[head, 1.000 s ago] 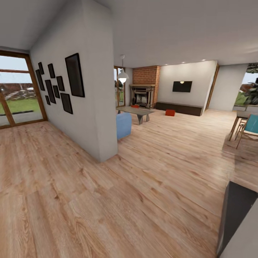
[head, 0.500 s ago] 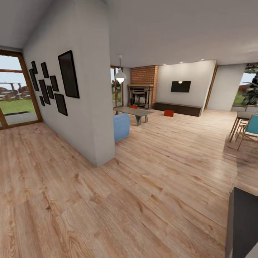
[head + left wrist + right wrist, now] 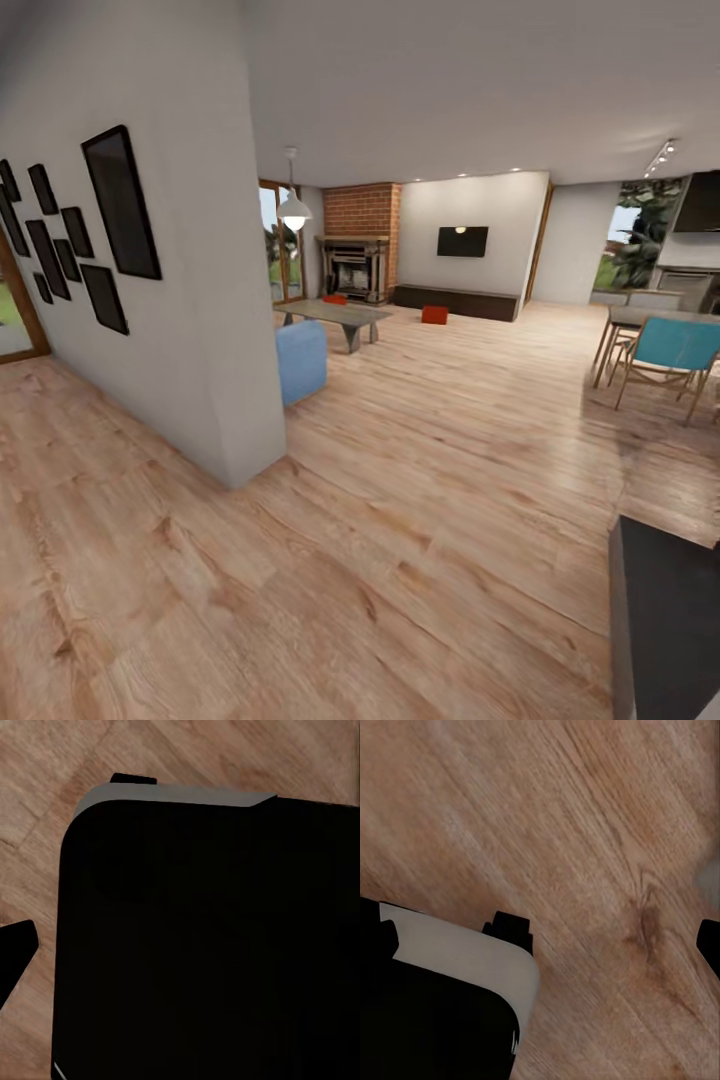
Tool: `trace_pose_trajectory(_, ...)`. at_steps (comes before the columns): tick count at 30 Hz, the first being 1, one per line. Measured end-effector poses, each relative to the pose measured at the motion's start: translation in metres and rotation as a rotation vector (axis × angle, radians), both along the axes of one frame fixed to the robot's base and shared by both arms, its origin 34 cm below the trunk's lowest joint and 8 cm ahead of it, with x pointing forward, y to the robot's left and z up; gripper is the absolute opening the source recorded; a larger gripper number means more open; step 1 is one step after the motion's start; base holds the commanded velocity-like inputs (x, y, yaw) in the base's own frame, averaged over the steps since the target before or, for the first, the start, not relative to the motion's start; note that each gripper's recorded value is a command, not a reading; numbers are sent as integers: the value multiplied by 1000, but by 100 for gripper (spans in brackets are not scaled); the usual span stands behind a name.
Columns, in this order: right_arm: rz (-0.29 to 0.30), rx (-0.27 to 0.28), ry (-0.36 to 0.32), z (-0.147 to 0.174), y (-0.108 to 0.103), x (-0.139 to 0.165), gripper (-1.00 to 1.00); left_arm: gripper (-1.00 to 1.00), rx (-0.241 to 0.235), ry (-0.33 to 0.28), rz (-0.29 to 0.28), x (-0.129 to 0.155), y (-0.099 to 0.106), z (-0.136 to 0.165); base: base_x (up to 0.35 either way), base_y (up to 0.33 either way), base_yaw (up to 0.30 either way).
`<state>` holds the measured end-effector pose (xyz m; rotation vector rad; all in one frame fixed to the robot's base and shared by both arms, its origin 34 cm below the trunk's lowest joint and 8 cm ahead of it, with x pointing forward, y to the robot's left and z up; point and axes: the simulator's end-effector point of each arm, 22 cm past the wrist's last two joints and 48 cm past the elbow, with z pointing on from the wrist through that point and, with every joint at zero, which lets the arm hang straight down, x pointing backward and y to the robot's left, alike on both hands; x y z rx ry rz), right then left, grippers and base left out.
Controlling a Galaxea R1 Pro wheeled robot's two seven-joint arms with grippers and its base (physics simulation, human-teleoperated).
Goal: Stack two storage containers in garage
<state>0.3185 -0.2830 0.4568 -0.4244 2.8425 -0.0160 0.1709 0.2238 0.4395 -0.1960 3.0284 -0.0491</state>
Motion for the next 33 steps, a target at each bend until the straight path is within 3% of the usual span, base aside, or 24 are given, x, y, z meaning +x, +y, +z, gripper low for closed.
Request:
trace_pose_trajectory(8,-1,-1,5,0,0,-1,100,100,0,2,0,0,0,0,315,182,-217)
trace_pose_trajectory(33,7,0,0,0,1,0,100,100,-2,8,0,-2,-1,0,315,126,-11)
